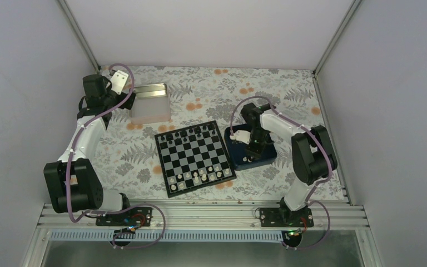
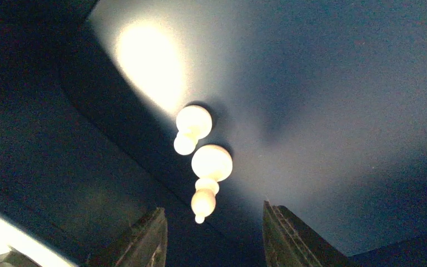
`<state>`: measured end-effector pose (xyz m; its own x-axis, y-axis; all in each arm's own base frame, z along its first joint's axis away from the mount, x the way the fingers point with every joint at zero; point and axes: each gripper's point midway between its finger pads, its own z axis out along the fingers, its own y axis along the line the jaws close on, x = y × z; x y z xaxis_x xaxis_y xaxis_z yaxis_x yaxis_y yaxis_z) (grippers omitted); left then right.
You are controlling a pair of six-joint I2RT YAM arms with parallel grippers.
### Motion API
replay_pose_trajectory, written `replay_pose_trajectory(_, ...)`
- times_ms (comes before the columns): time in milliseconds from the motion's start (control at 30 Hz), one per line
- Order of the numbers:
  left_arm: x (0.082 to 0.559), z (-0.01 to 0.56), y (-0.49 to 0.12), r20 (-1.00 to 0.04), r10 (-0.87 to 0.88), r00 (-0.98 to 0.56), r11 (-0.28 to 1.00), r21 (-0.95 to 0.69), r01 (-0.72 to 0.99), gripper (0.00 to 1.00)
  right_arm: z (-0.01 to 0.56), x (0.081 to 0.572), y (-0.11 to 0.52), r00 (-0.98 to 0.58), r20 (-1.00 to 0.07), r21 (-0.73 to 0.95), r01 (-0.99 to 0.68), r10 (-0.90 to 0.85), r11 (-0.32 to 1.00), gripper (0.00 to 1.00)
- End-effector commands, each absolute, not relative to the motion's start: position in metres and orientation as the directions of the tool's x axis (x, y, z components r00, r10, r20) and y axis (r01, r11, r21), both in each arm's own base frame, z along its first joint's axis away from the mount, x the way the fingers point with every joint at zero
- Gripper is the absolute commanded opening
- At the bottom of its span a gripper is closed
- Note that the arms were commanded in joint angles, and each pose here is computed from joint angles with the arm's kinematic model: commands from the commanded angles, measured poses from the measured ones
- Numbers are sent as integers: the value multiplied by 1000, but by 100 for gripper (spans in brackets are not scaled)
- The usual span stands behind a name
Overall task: Set up the chess pieces on the board
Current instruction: Pick up the chess piece from the storage box.
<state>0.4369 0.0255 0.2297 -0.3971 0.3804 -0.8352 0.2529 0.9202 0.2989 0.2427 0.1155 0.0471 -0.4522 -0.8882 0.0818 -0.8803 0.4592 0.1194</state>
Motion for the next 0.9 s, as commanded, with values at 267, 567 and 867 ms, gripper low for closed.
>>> replay_pose_trajectory(267, 438, 233, 25, -844, 378, -380, 920, 297, 255, 100, 36, 239, 117, -450, 81, 156, -875, -889, 458, 37)
replay_pose_trajectory(567, 437, 233, 23, -844, 380, -379, 918, 294, 266, 100, 34, 236, 119, -447, 77, 168, -875, -891, 454, 20)
replay_pose_trajectory(867, 437, 233, 24, -844, 379, -379, 919, 294, 264, 100, 65, 252, 122, -446, 19, 99, -890, -895, 446, 9)
